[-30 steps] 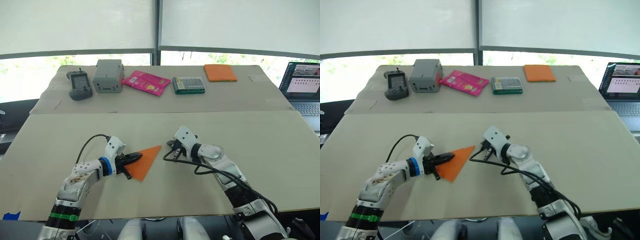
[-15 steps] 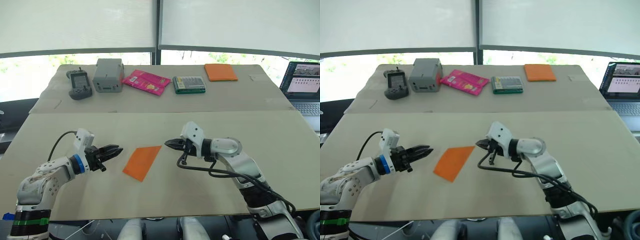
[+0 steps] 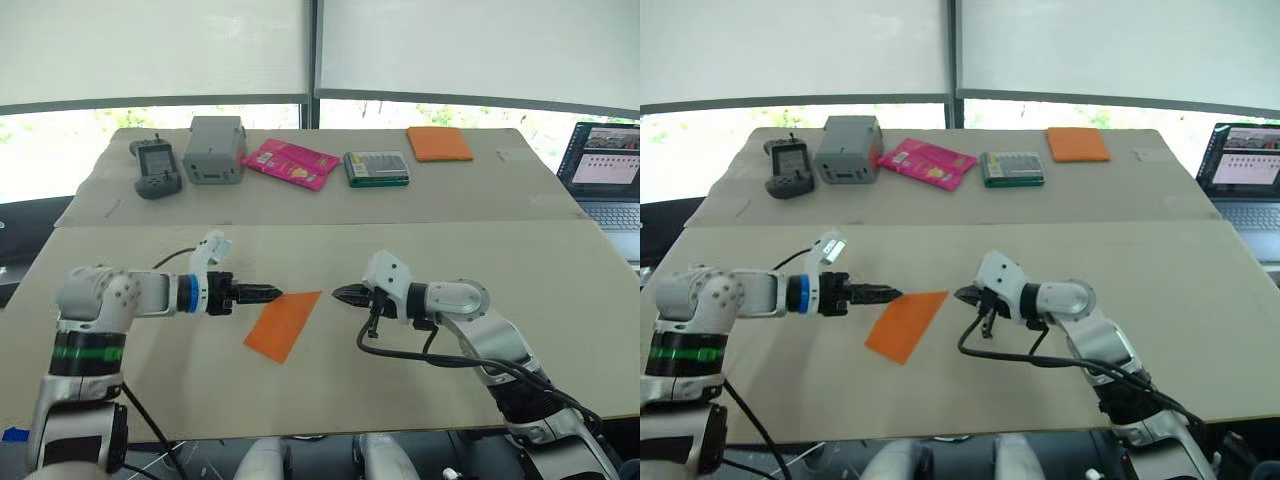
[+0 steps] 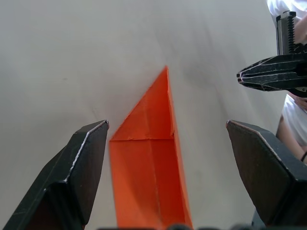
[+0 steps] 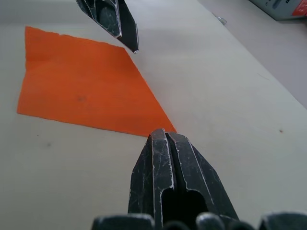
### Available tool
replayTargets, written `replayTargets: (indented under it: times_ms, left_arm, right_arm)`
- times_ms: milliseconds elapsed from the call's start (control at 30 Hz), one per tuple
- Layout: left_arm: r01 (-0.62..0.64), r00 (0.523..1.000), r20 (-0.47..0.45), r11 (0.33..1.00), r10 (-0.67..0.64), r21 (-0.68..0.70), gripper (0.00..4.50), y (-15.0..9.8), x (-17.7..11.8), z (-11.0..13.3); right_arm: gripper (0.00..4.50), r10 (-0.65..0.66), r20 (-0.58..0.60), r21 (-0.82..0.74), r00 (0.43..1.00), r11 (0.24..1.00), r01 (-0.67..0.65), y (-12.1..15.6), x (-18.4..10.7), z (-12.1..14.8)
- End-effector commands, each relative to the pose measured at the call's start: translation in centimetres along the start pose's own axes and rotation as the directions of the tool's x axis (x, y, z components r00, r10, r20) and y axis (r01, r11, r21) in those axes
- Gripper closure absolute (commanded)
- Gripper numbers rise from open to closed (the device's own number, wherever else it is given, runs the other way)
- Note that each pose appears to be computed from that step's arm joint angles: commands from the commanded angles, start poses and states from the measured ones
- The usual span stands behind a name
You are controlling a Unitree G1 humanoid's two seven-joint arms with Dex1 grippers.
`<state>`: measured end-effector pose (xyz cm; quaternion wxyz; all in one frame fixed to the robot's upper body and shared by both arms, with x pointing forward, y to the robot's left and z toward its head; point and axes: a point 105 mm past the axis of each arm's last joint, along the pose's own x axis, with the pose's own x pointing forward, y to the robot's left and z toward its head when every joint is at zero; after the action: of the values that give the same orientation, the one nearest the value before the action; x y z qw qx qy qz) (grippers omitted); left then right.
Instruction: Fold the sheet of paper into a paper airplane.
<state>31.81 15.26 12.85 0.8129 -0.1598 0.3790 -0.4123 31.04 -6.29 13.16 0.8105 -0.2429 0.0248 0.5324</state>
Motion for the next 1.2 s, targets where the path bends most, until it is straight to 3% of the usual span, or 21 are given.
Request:
replayTargets:
  times_ms: [33, 167, 467, 567, 600, 700, 933, 1067, 1200]
  left_arm:
    - [0.03, 0.998, -0.051, 1.0, -0.029, 0.007, 0.33, -0.5, 0.5, 0.0]
    - [0.06, 0.987, -0.148, 0.998, -0.056, 0.027, 0.33, -0.8, 1.5, -0.6]
    - [0.078, 0.979, -0.188, 0.997, -0.08, -0.018, 3.22, -1.0, 3.1, -0.5]
    - [0.055, 0.986, -0.155, 0.998, -0.061, -0.043, 4.18, -0.7, 3.6, -0.1]
    - [0.032, 0.99, -0.131, 0.993, -0.047, -0.11, 4.44, -0.7, 4.2, 0.1]
    - [0.102, 0.994, -0.009, 0.941, -0.11, -0.322, 4.44, -1.7, 5.6, 1.8]
    - [0.129, 0.972, 0.235, 0.875, -0.018, -0.466, 4.44, -2.7, 6.8, 5.6]
    - [0.109, 0.947, 0.303, 0.788, 0.102, -0.606, 4.44, -2.9, 8.4, 6.0]
    - [0.095, 0.931, 0.312, 0.702, 0.188, -0.706, 4.44, -3.9, 10.6, 5.5]
  right_arm:
    - [4.5, -0.031, 0.027, -0.028, 0.999, 0.999, 0.032, -0.4, -0.7, 1.2]
    - [4.5, -0.061, 0.016, -0.031, 0.998, 0.998, 0.062, -0.7, -1.7, 1.2]
    - [4.5, -0.106, -0.007, -0.018, 0.994, 0.994, 0.106, -1.0, -2.4, 0.8]
    - [4.5, -0.12, -0.011, -0.02, 0.993, 0.993, 0.12, -1.2, -2.6, 0.8]
    - [4.5, -0.194, -0.039, -0.032, 0.98, 0.981, 0.193, -2.7, -3.2, 0.5]
    - [4.5, -0.366, -0.071, -0.051, 0.928, 0.93, 0.363, -6.3, -4.9, 0.3]
    - [4.5, -0.485, -0.064, -0.059, 0.872, 0.875, 0.481, -8.7, -6.4, 0.7]
    - [4.5, -0.521, -0.07, -0.06, 0.851, 0.854, 0.518, -9.3, -6.9, 0.6]
    - [4.5, -0.53, -0.067, -0.047, 0.845, 0.848, 0.528, -9.3, -6.9, 0.6]
